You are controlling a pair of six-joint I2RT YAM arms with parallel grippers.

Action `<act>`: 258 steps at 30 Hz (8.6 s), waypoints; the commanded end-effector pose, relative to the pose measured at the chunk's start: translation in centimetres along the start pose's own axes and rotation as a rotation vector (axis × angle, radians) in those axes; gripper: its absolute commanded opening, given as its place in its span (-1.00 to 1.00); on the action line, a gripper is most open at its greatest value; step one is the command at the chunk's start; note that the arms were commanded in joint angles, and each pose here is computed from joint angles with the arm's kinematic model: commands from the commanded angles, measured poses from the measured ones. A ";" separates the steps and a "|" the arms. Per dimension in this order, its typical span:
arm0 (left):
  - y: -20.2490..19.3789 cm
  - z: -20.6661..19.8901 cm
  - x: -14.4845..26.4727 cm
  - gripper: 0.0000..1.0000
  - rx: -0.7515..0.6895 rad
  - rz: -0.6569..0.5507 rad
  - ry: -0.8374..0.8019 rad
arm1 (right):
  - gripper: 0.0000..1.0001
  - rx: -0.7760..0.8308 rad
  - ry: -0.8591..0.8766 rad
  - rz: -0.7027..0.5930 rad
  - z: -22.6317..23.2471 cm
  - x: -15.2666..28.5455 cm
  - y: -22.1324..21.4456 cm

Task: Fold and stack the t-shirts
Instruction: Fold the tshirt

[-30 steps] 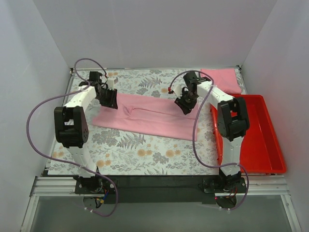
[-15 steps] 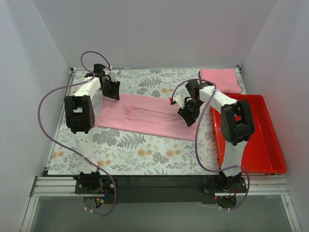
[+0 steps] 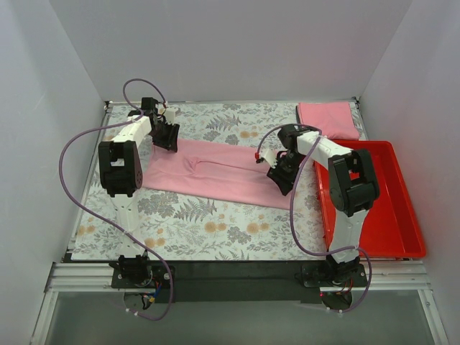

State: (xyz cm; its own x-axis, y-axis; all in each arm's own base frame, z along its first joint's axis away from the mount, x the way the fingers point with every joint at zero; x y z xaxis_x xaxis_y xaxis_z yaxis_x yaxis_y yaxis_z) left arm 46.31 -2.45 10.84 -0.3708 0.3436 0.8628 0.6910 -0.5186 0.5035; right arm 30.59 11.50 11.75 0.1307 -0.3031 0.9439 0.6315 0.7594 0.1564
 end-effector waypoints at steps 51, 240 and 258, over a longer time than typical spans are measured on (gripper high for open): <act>3.2 2.5 7.1 -1.00 -0.022 -0.222 0.031 | -0.97 0.011 -0.040 -0.044 -1.3 2.6 1.0; 3.2 -6.2 -5.3 -0.74 0.287 -0.109 -0.157 | -0.93 -0.409 -0.153 -0.450 -4.7 -5.4 17.9; 9.1 -6.6 2.0 -0.32 0.194 -0.329 -0.219 | -0.13 -0.259 -0.249 -0.635 -3.6 3.9 19.5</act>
State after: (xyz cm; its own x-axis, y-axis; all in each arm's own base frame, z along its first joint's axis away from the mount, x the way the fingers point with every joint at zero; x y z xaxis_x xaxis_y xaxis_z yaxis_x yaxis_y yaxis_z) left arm 47.49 -11.43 9.84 -0.3751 0.5765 0.7259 0.7915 -0.2084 0.5745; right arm 46.03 24.00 10.69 -0.3731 -0.4542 0.8090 0.7907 0.3005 0.5333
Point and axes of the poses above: each gripper's point midway between its finger pads, its own x axis back along the fingers, its own z axis along the line the jaws close on, y = z × x, the point moved 9 cm from there along x, back along the fingers, and after that the axes turned 15 degrees about -x, right-handed, at the moved point
